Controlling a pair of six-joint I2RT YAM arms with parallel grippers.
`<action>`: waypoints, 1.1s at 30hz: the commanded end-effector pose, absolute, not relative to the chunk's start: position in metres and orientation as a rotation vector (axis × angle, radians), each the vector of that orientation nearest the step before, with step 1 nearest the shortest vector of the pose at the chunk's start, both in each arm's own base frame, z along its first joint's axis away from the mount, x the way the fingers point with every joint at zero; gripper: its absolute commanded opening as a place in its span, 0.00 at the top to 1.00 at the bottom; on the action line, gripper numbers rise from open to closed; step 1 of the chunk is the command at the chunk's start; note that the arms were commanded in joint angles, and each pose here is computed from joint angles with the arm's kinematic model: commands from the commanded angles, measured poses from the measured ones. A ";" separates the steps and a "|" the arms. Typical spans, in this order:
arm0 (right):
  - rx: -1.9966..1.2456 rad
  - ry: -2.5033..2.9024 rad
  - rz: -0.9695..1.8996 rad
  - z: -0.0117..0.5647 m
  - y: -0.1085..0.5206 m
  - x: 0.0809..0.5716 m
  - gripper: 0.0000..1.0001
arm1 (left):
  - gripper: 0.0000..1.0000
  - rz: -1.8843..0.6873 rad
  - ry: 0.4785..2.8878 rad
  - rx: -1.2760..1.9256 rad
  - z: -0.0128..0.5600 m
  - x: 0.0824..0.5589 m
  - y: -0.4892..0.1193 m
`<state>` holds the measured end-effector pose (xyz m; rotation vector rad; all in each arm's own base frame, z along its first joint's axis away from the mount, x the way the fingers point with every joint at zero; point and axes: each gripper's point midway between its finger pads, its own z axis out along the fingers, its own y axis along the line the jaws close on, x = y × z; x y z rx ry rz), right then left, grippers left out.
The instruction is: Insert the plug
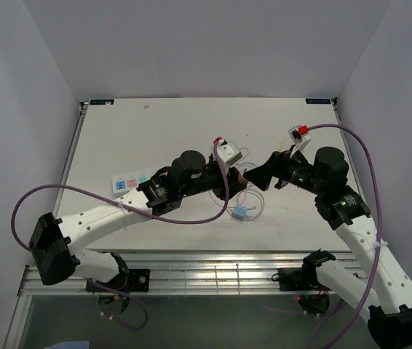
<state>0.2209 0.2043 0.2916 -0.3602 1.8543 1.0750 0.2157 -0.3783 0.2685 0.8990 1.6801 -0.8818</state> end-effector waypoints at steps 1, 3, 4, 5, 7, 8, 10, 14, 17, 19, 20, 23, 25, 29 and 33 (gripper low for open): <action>-0.349 1.821 1.074 0.309 0.207 0.222 0.03 | 1.00 -0.847 1.635 0.930 0.285 0.220 -0.382; -0.331 1.839 1.063 0.304 0.206 0.225 0.03 | 1.00 -0.847 1.631 0.953 0.283 0.218 -0.384; -0.325 1.848 1.063 0.301 0.207 0.226 0.04 | 1.00 -0.848 1.622 0.972 0.282 0.216 -0.385; -0.316 1.855 1.061 0.299 0.207 0.228 0.04 | 1.00 -0.849 1.616 0.975 0.283 0.216 -0.385; -0.318 1.874 1.068 0.294 0.211 0.229 0.06 | 1.00 -0.838 1.614 0.984 0.282 0.217 -0.385; -0.320 1.879 1.072 0.292 0.212 0.229 0.07 | 1.00 -0.836 1.614 0.987 0.283 0.217 -0.386; -0.328 1.901 1.078 0.287 0.217 0.229 0.13 | 1.00 -0.826 1.614 0.996 0.281 0.218 -0.387; -0.337 1.945 1.079 0.277 0.223 0.228 0.20 | 1.00 -0.803 1.601 1.032 0.279 0.218 -0.390; -0.349 1.975 1.089 0.268 0.229 0.228 0.30 | 1.00 -0.797 1.582 1.064 0.279 0.214 -0.392; -0.355 1.982 1.096 0.267 0.231 0.227 0.40 | 1.00 -0.787 1.580 1.075 0.277 0.214 -0.393; -0.354 1.984 1.094 0.266 0.231 0.227 0.46 | 1.00 -0.779 1.581 1.077 0.276 0.214 -0.392; -0.345 1.990 1.088 0.266 0.230 0.226 0.69 | 1.00 -0.737 1.591 1.074 0.273 0.219 -0.390; -0.341 1.993 1.079 0.267 0.229 0.226 0.87 | 1.00 -0.721 1.595 1.069 0.272 0.222 -0.388; -0.328 1.962 1.094 0.271 0.229 0.225 0.92 | 0.82 -0.725 1.603 1.026 0.279 0.223 -0.386; -0.281 1.894 1.121 0.280 0.227 0.225 0.92 | 0.11 -0.744 1.599 0.945 0.293 0.222 -0.377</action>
